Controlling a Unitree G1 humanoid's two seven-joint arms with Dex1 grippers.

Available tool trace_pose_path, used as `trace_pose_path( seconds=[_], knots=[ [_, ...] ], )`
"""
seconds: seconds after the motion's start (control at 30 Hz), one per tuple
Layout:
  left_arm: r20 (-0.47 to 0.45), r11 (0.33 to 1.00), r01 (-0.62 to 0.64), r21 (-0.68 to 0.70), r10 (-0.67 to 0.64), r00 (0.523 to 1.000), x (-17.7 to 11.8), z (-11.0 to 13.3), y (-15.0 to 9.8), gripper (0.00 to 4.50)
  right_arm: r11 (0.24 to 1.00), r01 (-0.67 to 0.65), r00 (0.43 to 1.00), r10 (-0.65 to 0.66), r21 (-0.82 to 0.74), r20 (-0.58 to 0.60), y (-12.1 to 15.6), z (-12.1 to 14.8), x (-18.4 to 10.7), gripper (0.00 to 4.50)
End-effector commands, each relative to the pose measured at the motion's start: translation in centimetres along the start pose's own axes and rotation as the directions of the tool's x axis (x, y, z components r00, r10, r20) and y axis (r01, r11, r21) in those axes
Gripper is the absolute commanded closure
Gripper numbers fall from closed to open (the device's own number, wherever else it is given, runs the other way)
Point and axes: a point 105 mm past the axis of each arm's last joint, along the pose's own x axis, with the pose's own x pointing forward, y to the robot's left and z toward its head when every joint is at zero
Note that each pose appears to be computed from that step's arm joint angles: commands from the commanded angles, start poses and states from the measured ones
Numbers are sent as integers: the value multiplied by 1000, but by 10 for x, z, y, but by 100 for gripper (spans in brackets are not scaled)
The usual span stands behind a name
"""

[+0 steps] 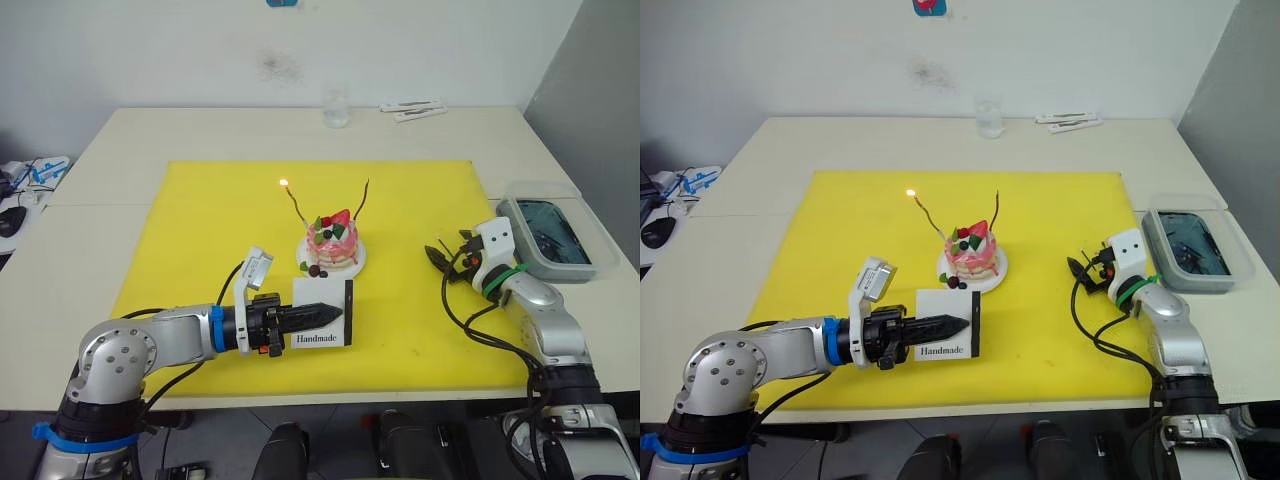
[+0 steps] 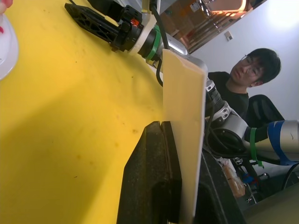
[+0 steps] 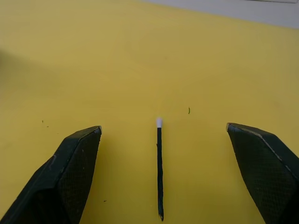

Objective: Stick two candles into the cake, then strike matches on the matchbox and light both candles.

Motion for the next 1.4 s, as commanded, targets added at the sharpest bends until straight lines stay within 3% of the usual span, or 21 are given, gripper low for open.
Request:
trace_pose_path(
  seconds=[0.03, 0.1, 0.43, 0.47, 0.73, 1.03, 1.4],
  knots=[
    [5, 999, 27, 41, -27, 1000, 0, 5, -10, 450, 999, 34, 999, -33, -22, 28, -7, 11, 1, 19],
    [6, 999, 27, 41, -27, 1000, 1, 5, -10, 450, 998, 51, 999, -50, -25, 19, -9, 11, 1, 59],
    [10, 999, 23, 35, -24, 1000, 1, 3, -10, 450, 998, 39, 999, -40, -40, -21, 1, 8, 3, 429],
    [11, 999, 23, 35, -24, 1000, 1, 3, -10, 450, 999, 36, 999, -36, -33, -23, 2, 8, 3, 449],
    [12, 999, 17, 33, -18, 1000, 1, 2, -9, 450, 1000, 15, 1000, -15, 11, -10, 7, 16, 0, 449],
    [14, 999, 13, 32, -13, 1000, 0, 2, -8, 450, 995, -100, 995, 100, 10, 30, 23, 42, -17, 449],
    [11, 999, 16, 30, -16, 1000, 2, 2, -8, 450, 996, -88, 993, 88, -1, -78, 24, 11, -15, 449]
  ],
)
